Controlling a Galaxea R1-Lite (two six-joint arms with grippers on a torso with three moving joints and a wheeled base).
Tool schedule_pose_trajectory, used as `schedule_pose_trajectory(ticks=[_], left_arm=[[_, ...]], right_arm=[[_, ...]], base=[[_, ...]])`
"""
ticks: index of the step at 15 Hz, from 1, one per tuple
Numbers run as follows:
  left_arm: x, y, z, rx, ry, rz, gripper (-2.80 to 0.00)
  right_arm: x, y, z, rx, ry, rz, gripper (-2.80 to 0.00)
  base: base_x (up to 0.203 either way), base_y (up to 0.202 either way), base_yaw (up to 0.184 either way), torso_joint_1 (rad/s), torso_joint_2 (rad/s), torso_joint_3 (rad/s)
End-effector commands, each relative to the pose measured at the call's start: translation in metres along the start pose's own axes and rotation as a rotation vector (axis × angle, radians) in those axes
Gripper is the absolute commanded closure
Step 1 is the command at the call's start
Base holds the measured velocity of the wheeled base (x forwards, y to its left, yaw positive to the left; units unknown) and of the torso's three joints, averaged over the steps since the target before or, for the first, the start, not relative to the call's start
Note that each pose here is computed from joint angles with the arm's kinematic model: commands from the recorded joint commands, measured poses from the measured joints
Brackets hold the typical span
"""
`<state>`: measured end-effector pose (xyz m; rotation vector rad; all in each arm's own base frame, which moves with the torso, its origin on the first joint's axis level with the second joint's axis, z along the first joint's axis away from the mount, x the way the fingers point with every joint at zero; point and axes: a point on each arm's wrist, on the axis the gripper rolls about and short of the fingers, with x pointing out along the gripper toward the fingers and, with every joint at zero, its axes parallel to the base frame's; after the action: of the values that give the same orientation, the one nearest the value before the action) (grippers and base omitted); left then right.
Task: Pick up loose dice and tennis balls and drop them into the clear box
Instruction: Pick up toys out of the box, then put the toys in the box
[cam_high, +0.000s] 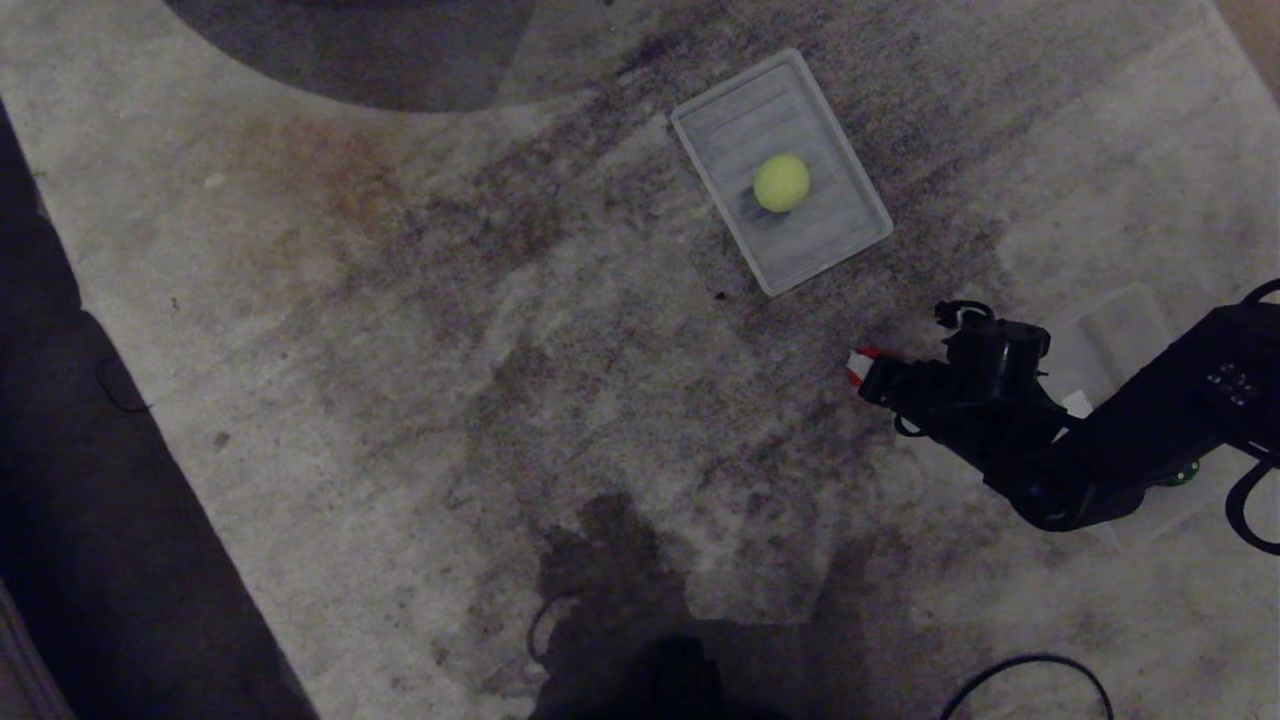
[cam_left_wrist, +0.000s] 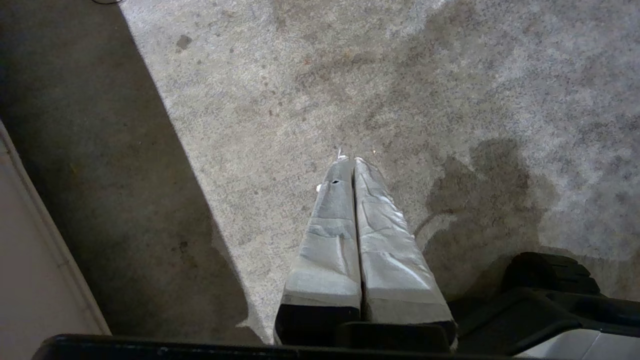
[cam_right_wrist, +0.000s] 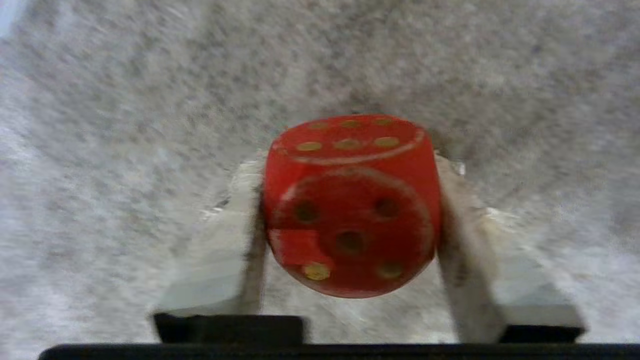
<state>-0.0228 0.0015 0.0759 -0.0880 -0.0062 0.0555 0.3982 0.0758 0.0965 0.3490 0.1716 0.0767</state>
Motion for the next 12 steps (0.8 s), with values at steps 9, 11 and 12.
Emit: schedule_pose_trajectory(ticks=[9,11,12], left_arm=[[0.000,0.000,0.000,-0.001,0.002,0.000,0.00],[0.000,0.000,0.000,-0.001,0.002,0.000,0.00],[0.000,0.000,0.000,-0.001,0.002,0.001,0.00]], right_arm=[[-0.096,0.006,0.047,-0.055,0.078,-0.043,0.00],[-0.137,0.001,0.058,-0.092,0.087,-0.069,0.00],[-0.149,-0.007,0.057,-0.106,0.099,-0.119,0.00]], base=[[0.000,0.000,0.000,0.000,0.00,0.000],[0.000,0.000,0.000,0.000,0.00,0.000],[0.000,0.000,0.000,0.000,0.00,0.000]])
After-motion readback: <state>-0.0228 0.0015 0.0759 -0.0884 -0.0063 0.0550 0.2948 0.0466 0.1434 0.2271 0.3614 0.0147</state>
